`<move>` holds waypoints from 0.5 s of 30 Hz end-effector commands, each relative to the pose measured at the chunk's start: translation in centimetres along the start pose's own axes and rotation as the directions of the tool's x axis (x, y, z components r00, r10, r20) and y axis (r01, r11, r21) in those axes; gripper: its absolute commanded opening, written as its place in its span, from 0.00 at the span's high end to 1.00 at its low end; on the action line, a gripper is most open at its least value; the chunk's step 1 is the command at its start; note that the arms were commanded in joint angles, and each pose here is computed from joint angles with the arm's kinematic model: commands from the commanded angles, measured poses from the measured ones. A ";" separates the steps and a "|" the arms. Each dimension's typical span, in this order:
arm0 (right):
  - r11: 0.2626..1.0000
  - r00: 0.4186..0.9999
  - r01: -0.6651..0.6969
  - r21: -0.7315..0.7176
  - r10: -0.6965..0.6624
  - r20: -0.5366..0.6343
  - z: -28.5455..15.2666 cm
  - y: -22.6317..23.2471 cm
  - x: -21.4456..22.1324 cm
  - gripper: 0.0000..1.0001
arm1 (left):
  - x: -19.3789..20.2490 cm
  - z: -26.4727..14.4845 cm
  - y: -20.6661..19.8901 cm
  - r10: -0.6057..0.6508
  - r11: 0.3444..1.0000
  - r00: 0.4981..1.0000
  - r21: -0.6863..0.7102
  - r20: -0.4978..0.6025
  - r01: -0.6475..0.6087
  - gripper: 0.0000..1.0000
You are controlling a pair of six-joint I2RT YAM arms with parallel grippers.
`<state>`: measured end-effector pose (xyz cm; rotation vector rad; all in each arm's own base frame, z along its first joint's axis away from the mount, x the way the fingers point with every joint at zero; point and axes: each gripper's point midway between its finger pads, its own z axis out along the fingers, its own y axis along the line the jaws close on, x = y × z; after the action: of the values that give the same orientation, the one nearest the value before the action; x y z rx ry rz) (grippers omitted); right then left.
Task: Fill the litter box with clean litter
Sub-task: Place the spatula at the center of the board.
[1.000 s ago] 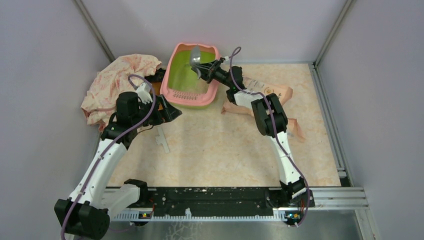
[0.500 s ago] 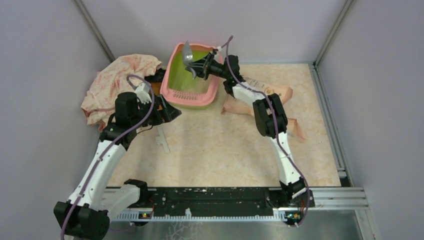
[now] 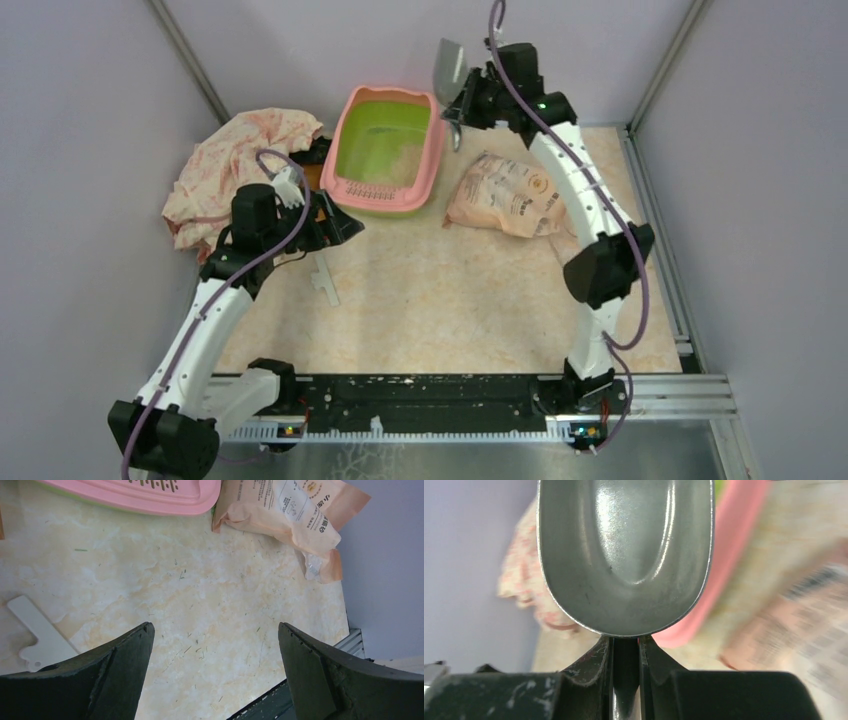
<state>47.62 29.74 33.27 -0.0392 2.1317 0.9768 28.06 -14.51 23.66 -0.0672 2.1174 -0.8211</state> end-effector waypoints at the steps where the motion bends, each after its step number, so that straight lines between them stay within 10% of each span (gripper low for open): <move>1: 0.920 0.987 0.133 0.368 -0.158 0.037 -6.3 -8.7 -1.2 1.00 | -1.0 0.3 -0.9 0.014 0.999 1.000 0.036 0.007 -0.014 0.01; 15: 0.703 0.924 -0.367 0.609 0.200 0.326 -13.8 -32.0 0.4 1.00 | 0.2 1.5 -2.5 0.040 0.997 0.998 0.072 -0.057 -0.036 0.01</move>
<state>45.60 0.74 13.97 0.6962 2.4048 0.2389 28.25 -16.15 22.69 -0.0250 2.1746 -0.8656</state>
